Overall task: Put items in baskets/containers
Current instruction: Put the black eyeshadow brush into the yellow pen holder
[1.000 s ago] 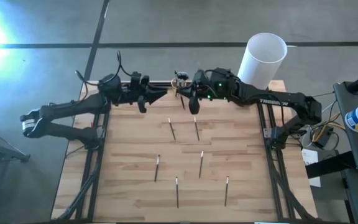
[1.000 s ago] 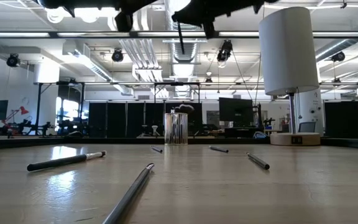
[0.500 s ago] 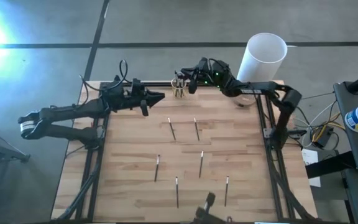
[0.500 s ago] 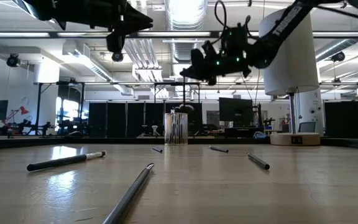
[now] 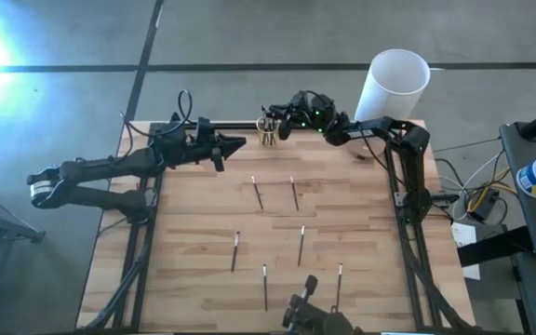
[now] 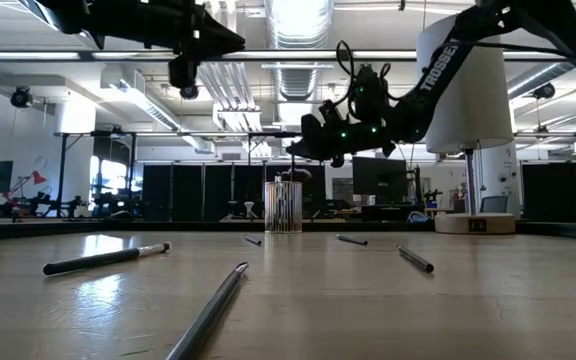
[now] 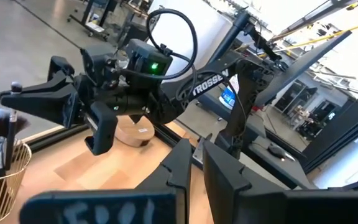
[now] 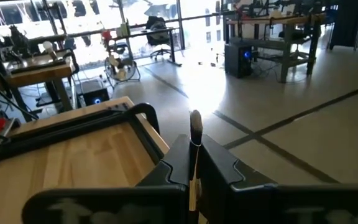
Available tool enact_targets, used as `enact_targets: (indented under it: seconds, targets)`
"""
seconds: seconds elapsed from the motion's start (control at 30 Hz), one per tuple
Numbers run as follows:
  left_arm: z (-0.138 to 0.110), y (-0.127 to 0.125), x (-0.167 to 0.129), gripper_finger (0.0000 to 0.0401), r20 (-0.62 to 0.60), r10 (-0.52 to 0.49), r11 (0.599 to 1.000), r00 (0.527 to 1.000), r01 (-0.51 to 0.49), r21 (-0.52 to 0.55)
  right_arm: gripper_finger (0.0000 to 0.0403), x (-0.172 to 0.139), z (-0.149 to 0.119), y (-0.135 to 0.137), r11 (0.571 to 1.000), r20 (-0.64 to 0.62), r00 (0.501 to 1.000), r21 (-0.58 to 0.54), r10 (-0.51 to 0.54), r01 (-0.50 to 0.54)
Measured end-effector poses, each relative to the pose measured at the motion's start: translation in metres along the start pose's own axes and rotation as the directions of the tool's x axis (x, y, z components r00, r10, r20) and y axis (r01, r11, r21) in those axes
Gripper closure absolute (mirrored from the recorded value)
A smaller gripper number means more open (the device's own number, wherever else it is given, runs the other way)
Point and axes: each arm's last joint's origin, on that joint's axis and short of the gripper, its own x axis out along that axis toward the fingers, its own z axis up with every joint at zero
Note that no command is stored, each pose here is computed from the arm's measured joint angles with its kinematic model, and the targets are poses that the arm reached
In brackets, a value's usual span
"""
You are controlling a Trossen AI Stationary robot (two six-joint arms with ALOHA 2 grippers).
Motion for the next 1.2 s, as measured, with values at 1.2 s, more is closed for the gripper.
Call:
enact_targets:
  seconds: [1.2]
  targets:
    - [-0.025,0.015,-0.003,0.0381,-0.100,0.066,0.998,0.993,-0.064,0.017,0.0372,-0.072,0.078,0.075,0.996,-0.370,0.928,0.063,-0.034,0.061]
